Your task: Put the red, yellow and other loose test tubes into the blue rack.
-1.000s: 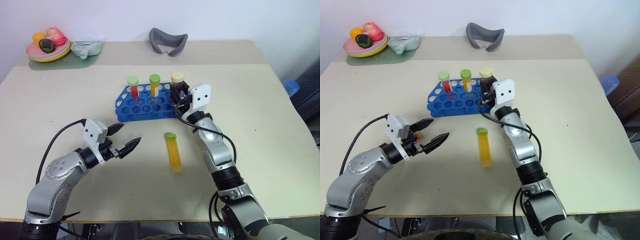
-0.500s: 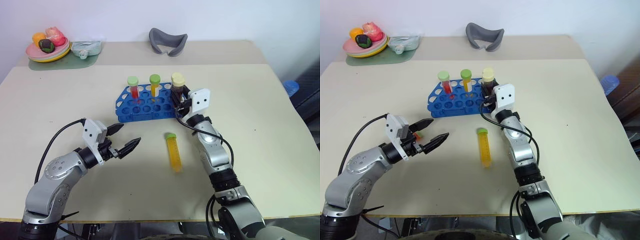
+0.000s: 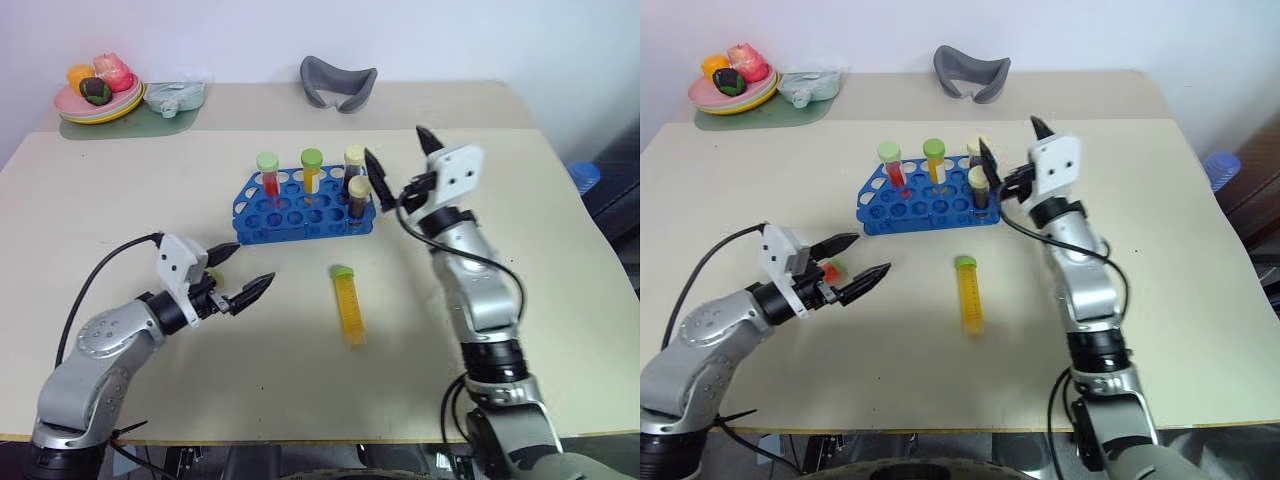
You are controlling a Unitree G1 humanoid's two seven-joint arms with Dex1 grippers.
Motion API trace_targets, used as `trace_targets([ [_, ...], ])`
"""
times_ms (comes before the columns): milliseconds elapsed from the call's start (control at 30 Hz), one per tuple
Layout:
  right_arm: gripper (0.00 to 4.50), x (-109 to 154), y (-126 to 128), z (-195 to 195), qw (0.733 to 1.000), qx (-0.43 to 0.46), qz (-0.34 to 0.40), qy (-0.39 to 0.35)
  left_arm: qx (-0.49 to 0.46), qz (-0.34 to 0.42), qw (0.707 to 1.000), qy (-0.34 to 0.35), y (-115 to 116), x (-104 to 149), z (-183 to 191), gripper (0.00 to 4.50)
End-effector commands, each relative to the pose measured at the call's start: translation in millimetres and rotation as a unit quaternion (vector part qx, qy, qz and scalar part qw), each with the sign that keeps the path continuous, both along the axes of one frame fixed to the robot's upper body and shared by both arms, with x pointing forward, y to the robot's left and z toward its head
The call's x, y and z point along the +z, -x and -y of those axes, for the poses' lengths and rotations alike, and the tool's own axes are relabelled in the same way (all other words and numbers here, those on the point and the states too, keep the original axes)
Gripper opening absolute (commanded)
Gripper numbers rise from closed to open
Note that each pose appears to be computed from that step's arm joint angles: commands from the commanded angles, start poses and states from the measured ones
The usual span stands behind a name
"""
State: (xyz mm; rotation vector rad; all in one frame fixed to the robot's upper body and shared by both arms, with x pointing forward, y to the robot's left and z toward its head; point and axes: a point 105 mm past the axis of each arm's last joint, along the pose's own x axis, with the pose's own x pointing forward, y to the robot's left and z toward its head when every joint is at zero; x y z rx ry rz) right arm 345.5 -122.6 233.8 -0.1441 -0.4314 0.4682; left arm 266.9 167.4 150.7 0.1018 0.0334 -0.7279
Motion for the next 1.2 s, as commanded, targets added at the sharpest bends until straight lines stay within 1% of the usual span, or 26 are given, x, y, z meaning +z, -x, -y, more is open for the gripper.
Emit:
trace_targets([
  [33, 4.42, 9, 24, 0, 0.997, 0.07, -0.038, 0.022, 0.0, 0.02, 1.0, -0.009, -1, 12, -5, 4.5],
  [100, 4.42, 5, 33, 3, 0.991, 0.093, -0.083, 0.048, 0.001, 0.02, 1.0, -0.015, -3, 12, -8, 4.5],
  [167, 4.42, 0, 48, -2, 0.976, 0.136, -0.162, 0.061, -0.006, 0.017, 0.999, -0.032, -4, 9, -11, 4.5],
  [267, 4.42, -14, 71, -19, 0.945, 0.181, -0.248, 0.115, -0.018, 0.01, 0.999, -0.049, -5, 4, -10, 4.5],
  [333, 4.42, -28, 84, -28, 0.924, 0.186, -0.29, 0.164, -0.024, 0.009, 0.998, -0.052, -5, 2, -9, 4.5],
  [367, 4.42, -37, 86, -30, 0.911, 0.183, -0.328, 0.172, -0.025, 0.009, 0.998, -0.051, -5, 2, -8, 4.5],
  [433, 4.42, -51, 83, -36, 0.889, 0.172, -0.391, 0.164, -0.028, 0.009, 0.998, -0.049, -6, 2, -7, 4.5],
  [500, 4.42, -62, 81, -44, 0.871, 0.173, -0.432, 0.161, -0.034, 0.008, 0.998, -0.049, -6, 1, -5, 4.5],
  [633, 4.42, -73, 82, -56, 0.838, 0.174, -0.482, 0.186, -0.048, 0.005, 0.997, -0.06, -4, -2, -2, 4.5],
  [700, 4.42, -77, 80, -54, 0.825, 0.152, -0.511, 0.189, -0.051, 0.005, 0.997, -0.061, -4, -3, -1, 4.5],
  [800, 4.42, -82, 78, -50, 0.805, 0.096, -0.559, 0.171, -0.052, 0.004, 0.997, -0.06, -4, -3, -1, 4.5],
  [1033, 4.42, -97, 66, -56, 0.8, 0.023, -0.572, 0.178, -0.056, 0.001, 0.997, -0.052, 0, -6, 5, 4.5],
  [1200, 4.42, -101, 55, -72, 0.799, -0.009, -0.584, 0.14, -0.057, -0.001, 0.997, -0.047, 2, -7, 8, 4.5],
])
